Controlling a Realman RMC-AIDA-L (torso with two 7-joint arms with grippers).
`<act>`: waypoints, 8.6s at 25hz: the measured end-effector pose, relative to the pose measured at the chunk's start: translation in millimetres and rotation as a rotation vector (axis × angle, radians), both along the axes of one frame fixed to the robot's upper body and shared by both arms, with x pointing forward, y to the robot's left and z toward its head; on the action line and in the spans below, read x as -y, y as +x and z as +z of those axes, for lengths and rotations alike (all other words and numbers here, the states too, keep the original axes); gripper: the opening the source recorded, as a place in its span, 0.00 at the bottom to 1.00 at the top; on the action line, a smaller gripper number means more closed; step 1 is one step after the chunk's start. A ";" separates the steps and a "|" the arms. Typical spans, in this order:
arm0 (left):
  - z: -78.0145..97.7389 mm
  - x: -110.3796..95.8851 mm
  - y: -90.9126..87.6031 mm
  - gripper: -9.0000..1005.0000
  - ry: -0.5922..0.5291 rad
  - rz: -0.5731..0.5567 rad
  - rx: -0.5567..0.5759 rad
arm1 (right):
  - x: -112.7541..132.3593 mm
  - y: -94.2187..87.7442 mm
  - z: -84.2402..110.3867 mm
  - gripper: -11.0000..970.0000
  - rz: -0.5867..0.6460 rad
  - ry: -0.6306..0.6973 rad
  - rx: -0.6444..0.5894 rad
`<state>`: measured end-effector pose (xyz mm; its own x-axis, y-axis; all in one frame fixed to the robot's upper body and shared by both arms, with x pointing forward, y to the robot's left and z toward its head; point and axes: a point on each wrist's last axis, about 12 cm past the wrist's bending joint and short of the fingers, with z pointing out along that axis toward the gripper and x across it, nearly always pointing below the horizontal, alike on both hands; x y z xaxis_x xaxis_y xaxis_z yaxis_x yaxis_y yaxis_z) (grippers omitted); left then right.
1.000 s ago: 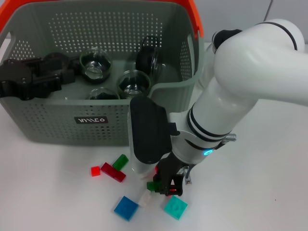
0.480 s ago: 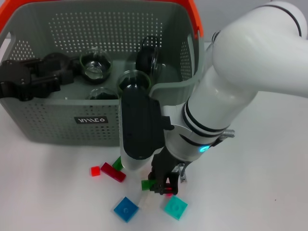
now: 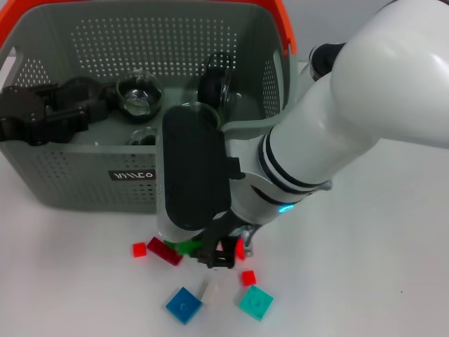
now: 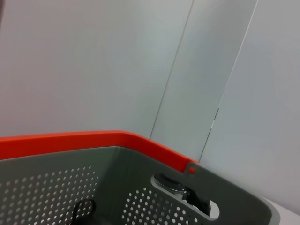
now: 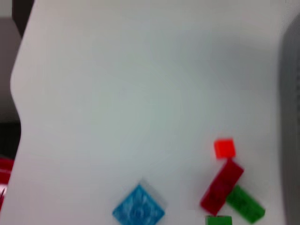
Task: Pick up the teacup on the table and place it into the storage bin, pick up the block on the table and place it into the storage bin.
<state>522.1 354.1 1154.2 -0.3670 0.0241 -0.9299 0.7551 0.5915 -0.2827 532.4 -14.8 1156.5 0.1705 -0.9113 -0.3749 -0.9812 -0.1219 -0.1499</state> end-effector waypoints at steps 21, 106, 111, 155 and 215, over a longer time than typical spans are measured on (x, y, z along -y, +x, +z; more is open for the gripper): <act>0.0 1.5 0.7 0.62 -0.003 -0.001 0.003 | -4.7 13.5 88.9 0.22 -0.110 0.503 0.135; -7.0 7.3 6.1 0.63 -0.021 -0.011 -0.013 | 7.0 -7.2 2.8 0.58 0.126 -0.090 -0.154; -6.6 7.9 6.9 0.63 -0.027 -0.011 -0.009 | 4.0 -15.9 -13.2 0.58 0.215 -0.127 -0.112; -9.0 8.1 7.6 0.63 -0.030 -0.009 -0.013 | 0.2 2.7 -34.2 0.57 -0.012 -0.043 -0.131; 25.1 17.7 18.0 0.63 -0.057 -0.154 -0.130 | 274.4 -0.5 8.5 0.84 -0.375 0.898 -0.285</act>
